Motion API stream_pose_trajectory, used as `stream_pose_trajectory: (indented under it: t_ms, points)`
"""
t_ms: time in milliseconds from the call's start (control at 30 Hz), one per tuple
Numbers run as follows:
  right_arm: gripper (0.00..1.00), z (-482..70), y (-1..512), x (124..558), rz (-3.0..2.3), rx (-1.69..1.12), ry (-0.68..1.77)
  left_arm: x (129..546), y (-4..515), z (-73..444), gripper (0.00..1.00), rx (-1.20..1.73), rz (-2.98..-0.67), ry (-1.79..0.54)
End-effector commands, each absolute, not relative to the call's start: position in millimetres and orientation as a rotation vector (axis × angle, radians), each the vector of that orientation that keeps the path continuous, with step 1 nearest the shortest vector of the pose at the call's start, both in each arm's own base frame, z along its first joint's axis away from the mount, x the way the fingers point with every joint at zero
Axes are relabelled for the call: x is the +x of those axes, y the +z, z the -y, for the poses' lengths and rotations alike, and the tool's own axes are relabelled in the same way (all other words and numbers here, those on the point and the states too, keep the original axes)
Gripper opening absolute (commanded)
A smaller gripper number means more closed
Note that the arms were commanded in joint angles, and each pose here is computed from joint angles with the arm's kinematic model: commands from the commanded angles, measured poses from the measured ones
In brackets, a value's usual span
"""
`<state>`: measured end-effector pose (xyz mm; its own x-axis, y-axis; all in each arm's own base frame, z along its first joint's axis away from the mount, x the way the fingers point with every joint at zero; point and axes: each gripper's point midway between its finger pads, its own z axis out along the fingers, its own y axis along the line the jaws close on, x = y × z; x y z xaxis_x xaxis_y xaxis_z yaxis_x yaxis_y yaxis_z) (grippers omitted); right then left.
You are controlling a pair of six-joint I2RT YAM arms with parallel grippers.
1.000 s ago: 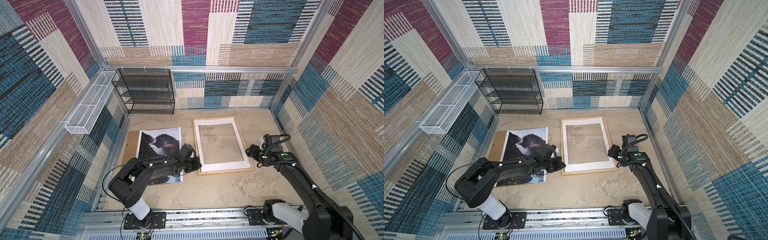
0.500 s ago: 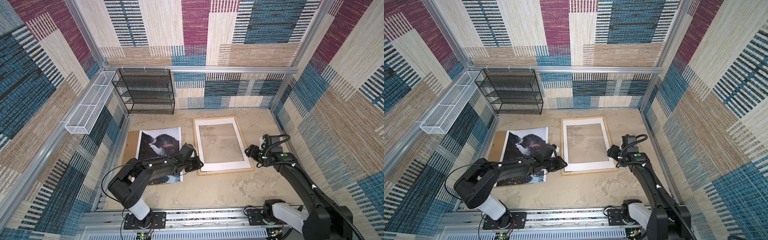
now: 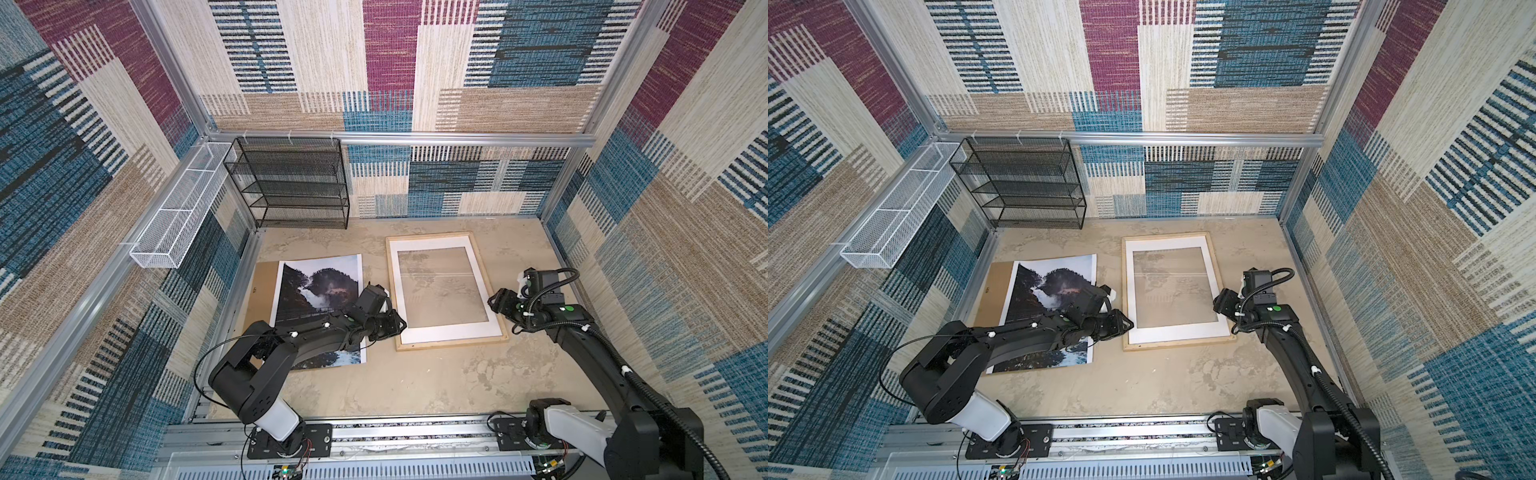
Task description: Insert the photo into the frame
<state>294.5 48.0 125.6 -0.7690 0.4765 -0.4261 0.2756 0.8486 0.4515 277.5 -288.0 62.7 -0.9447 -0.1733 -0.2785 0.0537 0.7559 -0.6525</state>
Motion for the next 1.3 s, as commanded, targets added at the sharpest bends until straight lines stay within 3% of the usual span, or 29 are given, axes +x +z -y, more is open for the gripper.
stream_pose_trajectory:
  t_ms: [0,333,800,1267]
  points:
    - [0.70,-51,132,302,-2.452,0.537,0.526,279,64,285,0.32,-0.076,-2.626,-0.967]
    - [0.70,-59,129,317,-2.435,0.519,0.586,290,78,268,0.34,-0.098,-2.545,-0.844]
    - [0.69,-46,124,389,-2.353,0.502,0.479,345,82,241,0.32,0.013,-2.574,-0.283]
    - [0.68,-58,112,406,-2.371,0.464,0.552,374,54,266,0.31,0.126,-2.650,-0.211]
